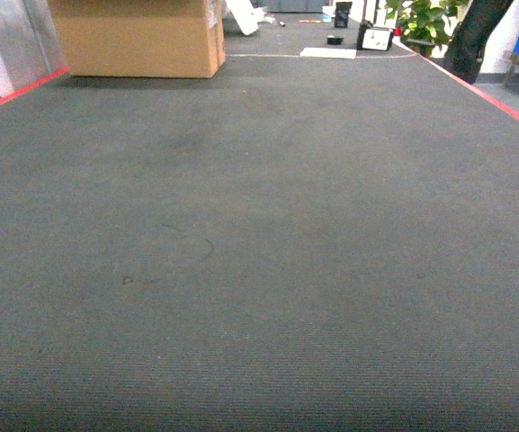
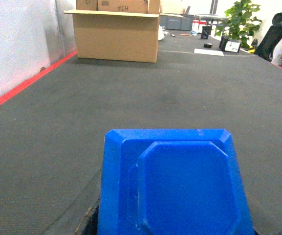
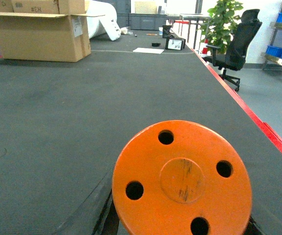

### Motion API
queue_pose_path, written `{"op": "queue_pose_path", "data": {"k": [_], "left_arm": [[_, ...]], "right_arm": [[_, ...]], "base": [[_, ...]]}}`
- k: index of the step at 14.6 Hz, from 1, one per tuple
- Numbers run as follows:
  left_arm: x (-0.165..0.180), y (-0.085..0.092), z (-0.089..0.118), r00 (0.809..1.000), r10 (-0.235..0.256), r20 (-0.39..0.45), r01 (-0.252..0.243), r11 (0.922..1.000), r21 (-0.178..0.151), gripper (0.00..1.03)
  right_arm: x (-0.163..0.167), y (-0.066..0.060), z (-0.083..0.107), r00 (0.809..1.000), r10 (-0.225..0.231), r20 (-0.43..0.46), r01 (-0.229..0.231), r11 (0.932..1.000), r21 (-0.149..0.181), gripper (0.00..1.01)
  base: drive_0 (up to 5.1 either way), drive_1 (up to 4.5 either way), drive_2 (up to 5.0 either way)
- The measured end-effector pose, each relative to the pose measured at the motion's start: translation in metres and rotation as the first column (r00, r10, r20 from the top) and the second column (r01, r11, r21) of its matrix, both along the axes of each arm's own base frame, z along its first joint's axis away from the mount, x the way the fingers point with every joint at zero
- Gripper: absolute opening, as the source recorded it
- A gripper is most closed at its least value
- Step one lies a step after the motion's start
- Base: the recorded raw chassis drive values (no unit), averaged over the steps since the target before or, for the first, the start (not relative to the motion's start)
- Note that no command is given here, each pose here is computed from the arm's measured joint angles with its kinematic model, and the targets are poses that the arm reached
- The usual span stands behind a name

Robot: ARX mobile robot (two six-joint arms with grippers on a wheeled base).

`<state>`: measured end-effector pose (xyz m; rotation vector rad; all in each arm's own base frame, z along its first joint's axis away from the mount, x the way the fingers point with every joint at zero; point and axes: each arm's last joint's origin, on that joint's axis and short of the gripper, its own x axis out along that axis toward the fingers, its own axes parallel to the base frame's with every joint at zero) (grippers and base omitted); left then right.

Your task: Sort blue parts and orange caps into right shelf containers

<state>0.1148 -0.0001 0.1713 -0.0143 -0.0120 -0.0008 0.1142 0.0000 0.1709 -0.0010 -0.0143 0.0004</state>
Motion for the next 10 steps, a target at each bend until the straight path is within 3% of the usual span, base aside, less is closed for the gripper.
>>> {"op": "queue_pose_path", "data": {"k": [5,7,8,10], "left_arm": [[-0.006,0.000,0.000,1.000,0.000,0.001,0.000,1.0000,0.000,0.44],[-0.016,0.000,-0.007,0.999,0.000,-0.055,0.000,1.0000,0.000,0.44],[-0.017,0.000,-0.002,1.000,-0.001,0.006,0.001,1.0000,0.000,0.44],[-0.017,0.000,-0.005,1.000,0.000,-0.022,0.000,1.0000,0.002,0.44]], "right_arm": [[-0.006,0.000,-0.001,1.000,0.000,-0.003,0.000,1.0000,0.000,0.45],[-0.016,0.000,-0.007,0.999,-0.001,-0.044,0.001,1.0000,0.000,0.45],[-0.017,0.000,-0.001,1.000,0.000,0.012,0.000,1.0000,0.000,0.45],[-0.017,0.000,-0.004,1.000,0.000,-0.010,0.000,1.0000,0.000,0.45]], "base": [[0.0,0.00,0.0],[0.0,0.00,0.0],[0.0,0.00,0.0],[0.0,0.00,0.0]]}}
